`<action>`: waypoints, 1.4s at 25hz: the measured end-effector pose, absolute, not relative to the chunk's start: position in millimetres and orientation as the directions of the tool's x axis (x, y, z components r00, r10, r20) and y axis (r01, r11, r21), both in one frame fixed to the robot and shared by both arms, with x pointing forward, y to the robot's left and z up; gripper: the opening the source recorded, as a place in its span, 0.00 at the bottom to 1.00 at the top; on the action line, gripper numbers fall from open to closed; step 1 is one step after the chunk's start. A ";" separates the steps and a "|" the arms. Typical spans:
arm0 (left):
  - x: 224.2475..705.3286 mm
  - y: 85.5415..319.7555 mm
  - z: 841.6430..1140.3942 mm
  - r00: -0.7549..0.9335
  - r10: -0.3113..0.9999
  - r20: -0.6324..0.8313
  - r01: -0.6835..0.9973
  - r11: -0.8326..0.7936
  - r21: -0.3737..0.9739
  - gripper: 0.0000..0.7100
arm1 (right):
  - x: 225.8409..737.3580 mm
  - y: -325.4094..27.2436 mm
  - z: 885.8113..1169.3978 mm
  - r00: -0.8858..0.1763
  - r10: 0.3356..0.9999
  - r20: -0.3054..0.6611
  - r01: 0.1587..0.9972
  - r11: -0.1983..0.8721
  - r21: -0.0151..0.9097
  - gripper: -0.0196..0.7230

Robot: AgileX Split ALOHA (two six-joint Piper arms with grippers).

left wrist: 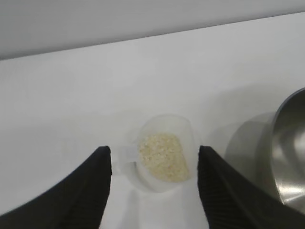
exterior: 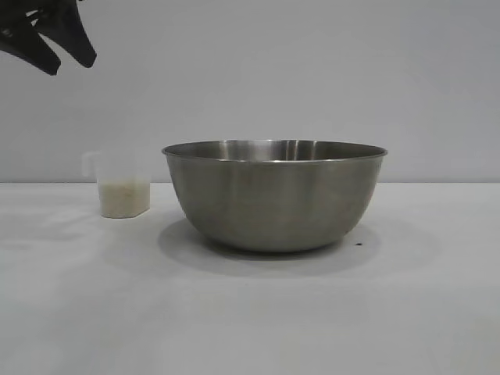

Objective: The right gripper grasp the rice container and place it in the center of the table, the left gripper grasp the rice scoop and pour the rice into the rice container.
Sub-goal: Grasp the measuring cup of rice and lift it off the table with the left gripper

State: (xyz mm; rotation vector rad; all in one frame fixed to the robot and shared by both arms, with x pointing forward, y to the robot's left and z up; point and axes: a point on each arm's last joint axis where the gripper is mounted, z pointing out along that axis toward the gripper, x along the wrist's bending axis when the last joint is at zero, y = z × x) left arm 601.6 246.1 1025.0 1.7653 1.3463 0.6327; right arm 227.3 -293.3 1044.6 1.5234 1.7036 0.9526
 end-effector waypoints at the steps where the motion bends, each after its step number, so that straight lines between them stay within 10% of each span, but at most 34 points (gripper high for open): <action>1: 599.8 245.5 1026.6 0.296 0.952 -0.073 0.536 -0.102 0.838 0.54 | 227.3 -293.3 1044.6 -0.110 0.994 -0.002 0.519 0.059 0.853 0.67; 35: 534.1 258.3 980.3 0.058 0.996 0.067 0.506 -0.087 0.858 0.51 | 227.3 -293.0 1044.6 -0.113 0.994 0.002 0.519 0.057 0.853 0.67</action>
